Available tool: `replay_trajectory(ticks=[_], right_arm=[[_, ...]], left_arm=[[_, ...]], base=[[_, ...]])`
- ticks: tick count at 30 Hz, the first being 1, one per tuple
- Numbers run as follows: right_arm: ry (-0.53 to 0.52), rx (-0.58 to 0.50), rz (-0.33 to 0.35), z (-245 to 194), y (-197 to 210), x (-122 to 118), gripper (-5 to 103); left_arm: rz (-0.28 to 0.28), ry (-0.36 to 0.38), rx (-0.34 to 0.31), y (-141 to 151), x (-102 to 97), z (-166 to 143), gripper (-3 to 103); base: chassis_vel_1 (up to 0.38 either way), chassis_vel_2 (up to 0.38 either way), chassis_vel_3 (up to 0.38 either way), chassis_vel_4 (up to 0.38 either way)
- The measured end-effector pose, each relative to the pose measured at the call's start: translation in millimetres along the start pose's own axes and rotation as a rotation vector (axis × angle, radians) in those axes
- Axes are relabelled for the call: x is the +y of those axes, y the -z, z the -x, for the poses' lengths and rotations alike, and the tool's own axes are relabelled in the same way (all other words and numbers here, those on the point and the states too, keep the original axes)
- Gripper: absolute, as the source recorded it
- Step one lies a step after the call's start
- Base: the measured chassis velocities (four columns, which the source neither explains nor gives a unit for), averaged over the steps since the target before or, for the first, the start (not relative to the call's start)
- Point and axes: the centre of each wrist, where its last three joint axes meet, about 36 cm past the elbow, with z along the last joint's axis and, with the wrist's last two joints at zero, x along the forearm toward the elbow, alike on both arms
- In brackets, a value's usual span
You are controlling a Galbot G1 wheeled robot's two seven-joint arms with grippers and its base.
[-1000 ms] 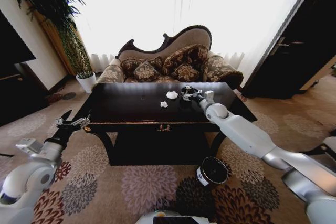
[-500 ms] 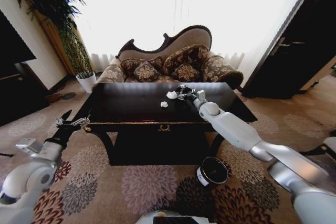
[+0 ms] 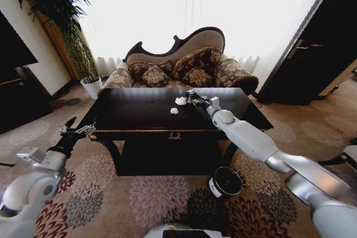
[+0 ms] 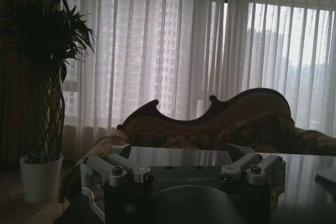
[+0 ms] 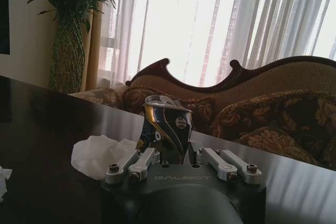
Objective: Move to the front of the table and place the trash on the table into the trash bin.
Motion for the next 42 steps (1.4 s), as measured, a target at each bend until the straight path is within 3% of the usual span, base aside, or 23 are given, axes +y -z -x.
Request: replay_trajectory(ticks=[5, 9, 22, 33, 42], right_arm=[[0.000, -0.004, 0.012, -6.0, -1.3, -0.1, 7], [0.001, -0.006, 0.021, -11.7, -3.9, 1.0, 1], [-0.027, -0.023, 0.089, -43.0, -11.0, 4.6, 0], [-0.125, -0.103, 0.166, -145.1, -16.6, -29.9, 0], [-0.180, -0.151, 0.226, -228.1, -30.0, -20.3, 0]], left_arm=[[0.000, 0.000, 0.000, 0.0, 0.0, 0.0, 100], [0.000, 0.000, 0.000, 0.0, 0.0, 0.0, 100], [0.000, 0.000, 0.000, 0.0, 0.0, 0.0, 100], [0.000, 0.000, 0.000, 0.0, 0.0, 0.0, 100], [0.000, 0.000, 0.000, 0.0, 0.0, 0.0, 100]], base=[[0.000, 0.000, 0.000, 0.000], [0.000, 0.000, 0.000, 0.000], [0.000, 0.000, 0.000, 0.000], [0.000, 0.000, 0.000, 0.000], [0.000, 0.000, 0.000, 0.000]])
